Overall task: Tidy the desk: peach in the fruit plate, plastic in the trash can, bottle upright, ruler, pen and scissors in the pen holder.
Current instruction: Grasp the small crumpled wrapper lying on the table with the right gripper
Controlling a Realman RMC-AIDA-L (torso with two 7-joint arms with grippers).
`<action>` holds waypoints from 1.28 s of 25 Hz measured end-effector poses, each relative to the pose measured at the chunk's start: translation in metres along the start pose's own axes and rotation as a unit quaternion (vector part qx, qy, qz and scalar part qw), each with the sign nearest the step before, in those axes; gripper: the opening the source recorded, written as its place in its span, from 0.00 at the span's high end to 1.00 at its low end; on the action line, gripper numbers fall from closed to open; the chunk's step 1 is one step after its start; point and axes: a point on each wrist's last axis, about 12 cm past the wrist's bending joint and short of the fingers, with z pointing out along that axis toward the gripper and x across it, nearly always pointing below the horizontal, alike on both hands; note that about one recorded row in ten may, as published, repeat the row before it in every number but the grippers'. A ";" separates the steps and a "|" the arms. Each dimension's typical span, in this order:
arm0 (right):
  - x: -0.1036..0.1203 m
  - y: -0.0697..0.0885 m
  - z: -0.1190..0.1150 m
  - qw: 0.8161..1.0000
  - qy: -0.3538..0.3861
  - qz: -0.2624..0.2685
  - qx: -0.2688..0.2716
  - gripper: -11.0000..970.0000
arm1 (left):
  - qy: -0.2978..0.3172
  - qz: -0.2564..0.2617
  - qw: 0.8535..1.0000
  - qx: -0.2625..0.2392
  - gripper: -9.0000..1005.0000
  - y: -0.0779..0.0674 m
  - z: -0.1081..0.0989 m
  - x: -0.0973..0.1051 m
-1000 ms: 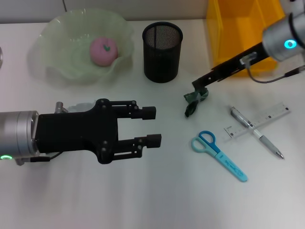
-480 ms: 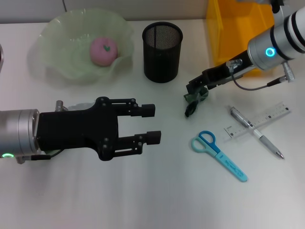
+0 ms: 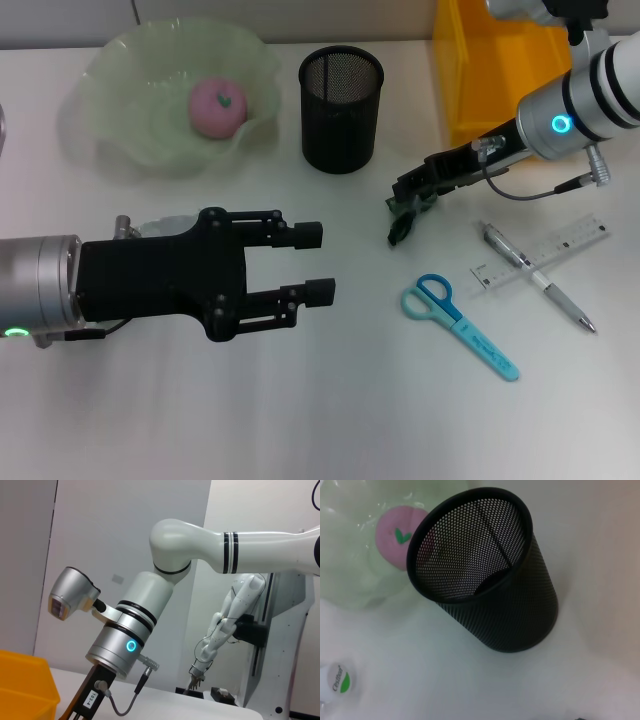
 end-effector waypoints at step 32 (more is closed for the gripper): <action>0.004 -0.002 0.011 1.000 -0.003 -0.001 0.008 0.35 | -0.001 -0.003 1.000 0.001 0.43 0.000 0.001 0.003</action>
